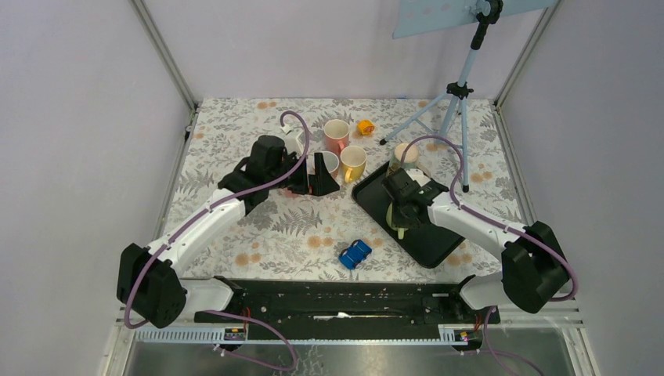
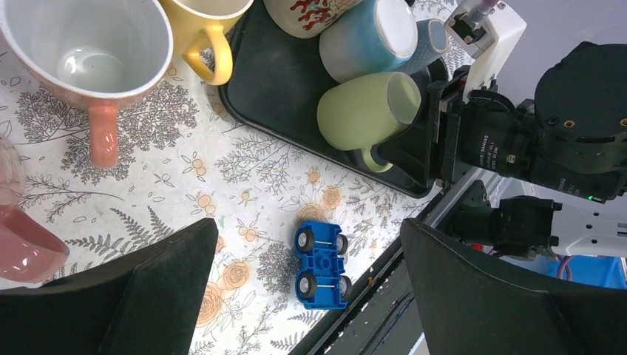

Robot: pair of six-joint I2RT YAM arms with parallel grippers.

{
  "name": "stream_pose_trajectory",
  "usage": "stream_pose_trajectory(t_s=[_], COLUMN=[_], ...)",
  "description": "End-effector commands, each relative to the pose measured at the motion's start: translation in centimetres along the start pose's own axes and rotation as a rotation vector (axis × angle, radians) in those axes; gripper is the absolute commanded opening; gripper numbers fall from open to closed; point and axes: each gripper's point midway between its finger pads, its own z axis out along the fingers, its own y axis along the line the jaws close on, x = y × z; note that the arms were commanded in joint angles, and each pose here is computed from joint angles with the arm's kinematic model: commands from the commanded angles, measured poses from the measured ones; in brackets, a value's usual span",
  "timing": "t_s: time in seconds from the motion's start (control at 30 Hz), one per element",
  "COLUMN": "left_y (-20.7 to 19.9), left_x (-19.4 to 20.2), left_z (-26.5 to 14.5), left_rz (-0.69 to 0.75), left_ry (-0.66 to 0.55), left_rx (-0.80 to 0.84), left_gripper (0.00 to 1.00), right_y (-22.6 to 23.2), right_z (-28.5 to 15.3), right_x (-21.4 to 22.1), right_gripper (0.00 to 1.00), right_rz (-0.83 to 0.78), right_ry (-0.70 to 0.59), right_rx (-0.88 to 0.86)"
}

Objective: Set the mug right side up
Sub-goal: Move the cup to the tray.

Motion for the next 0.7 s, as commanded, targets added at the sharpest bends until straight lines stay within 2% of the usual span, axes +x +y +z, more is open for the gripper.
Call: stream_pose_trajectory(t_s=[0.0,0.13,0.27,0.37,0.53,0.67], left_y=[-0.7,-0.7,-0.5,-0.2,0.4,0.3], left_x=[-1.5,-1.4,-1.4,-1.3,-1.1,-1.1], left_z=[-0.6,-0.5,-0.5,-0.5,-0.3,-0.3], left_rz=[0.016,0.016,0.015,0.007,-0.018,-0.025], left_ry=[-0.069,-0.070,-0.073,-0.077,-0.079,-0.080], left_rx=[0.018,0.017,0.006,-0.009,-0.033,-0.024], left_gripper=[0.99,0.99,0.99,0.99,0.99,0.99], right_y=[0.2,0.3,0.4,0.3,0.2,0.1], right_z=[-0.1,0.0,0.2,0.3,0.6,1.1], right_x=[-1.1,-1.2,-1.0,-0.9,-1.0,-0.6], right_gripper=[0.38,0.38,0.30,0.28,0.28,0.35], right_rz=[0.001,0.016,0.030,0.041,0.056,0.073], right_ry=[-0.035,-0.039,-0.037,-0.044,-0.059,-0.061], right_rx=[0.018,0.019,0.018,0.020,0.024,0.026])
